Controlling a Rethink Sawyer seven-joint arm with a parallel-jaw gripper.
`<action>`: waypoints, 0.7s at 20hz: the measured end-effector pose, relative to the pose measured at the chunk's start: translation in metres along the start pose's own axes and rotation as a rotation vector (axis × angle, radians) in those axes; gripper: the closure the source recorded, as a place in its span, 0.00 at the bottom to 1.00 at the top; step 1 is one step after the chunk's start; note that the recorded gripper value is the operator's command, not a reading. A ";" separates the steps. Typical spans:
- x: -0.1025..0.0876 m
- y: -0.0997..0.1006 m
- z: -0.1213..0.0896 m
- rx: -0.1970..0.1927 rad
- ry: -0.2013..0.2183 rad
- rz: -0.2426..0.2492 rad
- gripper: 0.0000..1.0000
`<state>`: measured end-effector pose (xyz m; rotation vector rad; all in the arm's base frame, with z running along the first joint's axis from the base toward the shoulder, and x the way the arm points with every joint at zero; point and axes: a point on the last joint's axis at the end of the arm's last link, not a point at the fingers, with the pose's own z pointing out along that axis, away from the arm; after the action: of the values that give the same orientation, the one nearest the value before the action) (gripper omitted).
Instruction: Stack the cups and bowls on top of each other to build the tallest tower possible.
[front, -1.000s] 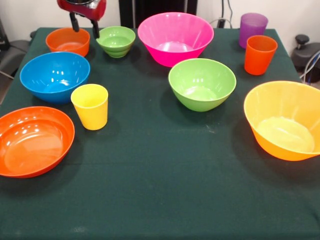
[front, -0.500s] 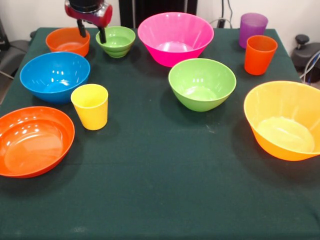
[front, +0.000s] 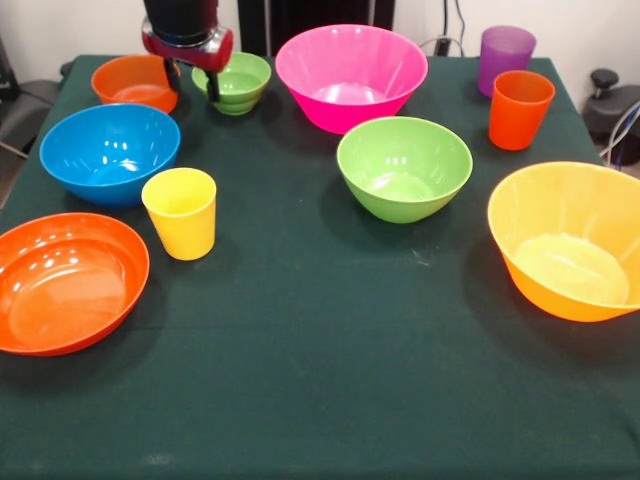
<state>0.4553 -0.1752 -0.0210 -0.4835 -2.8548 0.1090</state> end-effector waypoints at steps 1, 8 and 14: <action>0.001 0.001 0.004 0.000 0.000 -0.005 0.00; 0.003 0.003 0.012 -0.002 0.001 -0.010 0.00; -0.001 0.000 0.004 0.003 -0.016 -0.007 0.00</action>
<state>0.4554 -0.1755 -0.0253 -0.4744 -2.8713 0.1157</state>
